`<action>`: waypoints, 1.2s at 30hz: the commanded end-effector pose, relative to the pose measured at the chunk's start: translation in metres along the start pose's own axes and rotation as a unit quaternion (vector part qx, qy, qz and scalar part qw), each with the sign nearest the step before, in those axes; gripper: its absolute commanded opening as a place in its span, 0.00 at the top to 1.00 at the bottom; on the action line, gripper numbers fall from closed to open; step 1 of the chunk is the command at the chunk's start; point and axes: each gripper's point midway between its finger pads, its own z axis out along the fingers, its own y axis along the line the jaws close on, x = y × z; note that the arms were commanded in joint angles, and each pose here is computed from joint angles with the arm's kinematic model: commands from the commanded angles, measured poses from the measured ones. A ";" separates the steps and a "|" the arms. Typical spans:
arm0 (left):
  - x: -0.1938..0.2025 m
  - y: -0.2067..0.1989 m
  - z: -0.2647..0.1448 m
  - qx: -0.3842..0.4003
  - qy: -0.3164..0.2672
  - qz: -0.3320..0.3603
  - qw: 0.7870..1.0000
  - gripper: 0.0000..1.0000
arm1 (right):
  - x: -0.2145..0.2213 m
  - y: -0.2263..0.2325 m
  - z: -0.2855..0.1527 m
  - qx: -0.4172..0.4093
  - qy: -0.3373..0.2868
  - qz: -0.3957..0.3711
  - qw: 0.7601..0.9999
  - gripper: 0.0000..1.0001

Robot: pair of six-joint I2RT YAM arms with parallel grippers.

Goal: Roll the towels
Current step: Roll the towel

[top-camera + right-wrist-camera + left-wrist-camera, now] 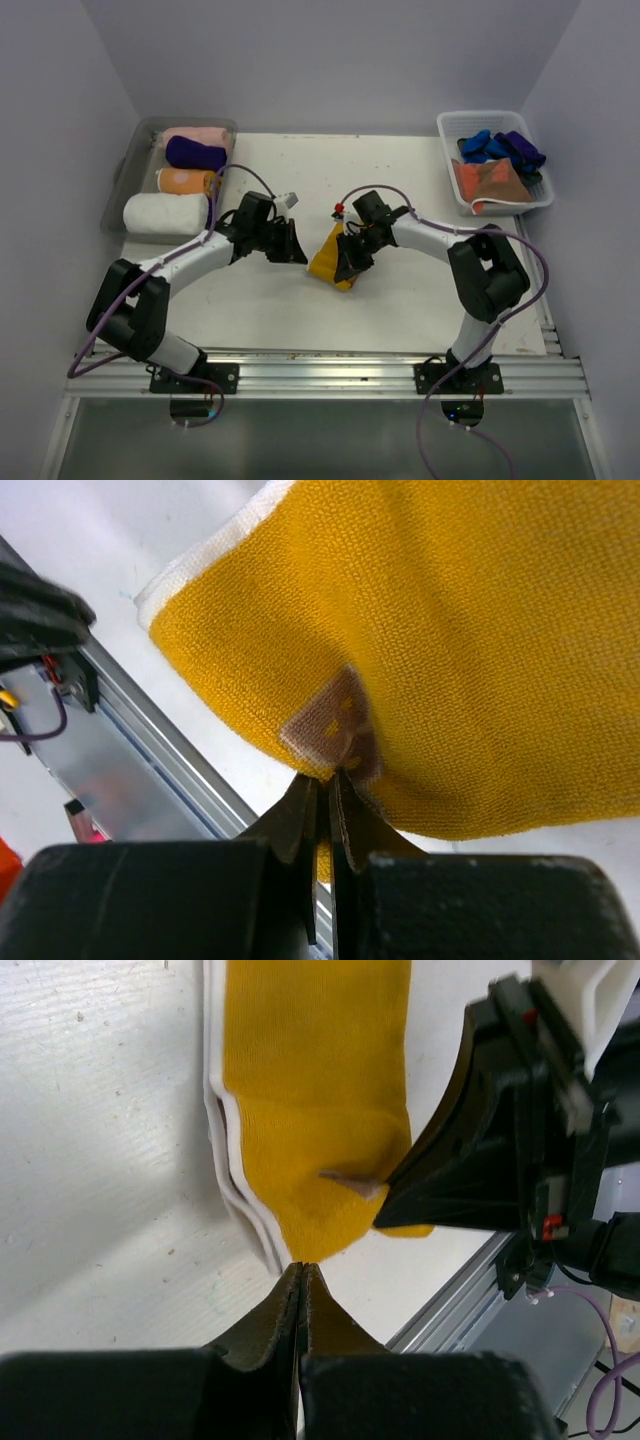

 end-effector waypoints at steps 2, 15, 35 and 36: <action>-0.016 -0.015 -0.013 0.014 -0.038 0.010 0.999 1.00 | 0.023 0.022 -0.001 0.008 0.008 -0.029 1.000 1.00; 0.004 -0.027 0.048 0.140 0.073 0.020 0.987 1.00 | 0.037 0.034 -0.012 0.016 0.000 -0.056 0.998 1.00; 0.012 -0.001 0.050 0.065 0.100 0.025 0.993 1.00 | -0.014 0.017 -0.020 -0.043 -0.055 0.020 0.997 1.00; 0.012 0.002 0.050 0.058 0.100 0.026 0.993 1.00 | -0.015 0.015 -0.019 -0.046 -0.054 0.025 0.997 1.00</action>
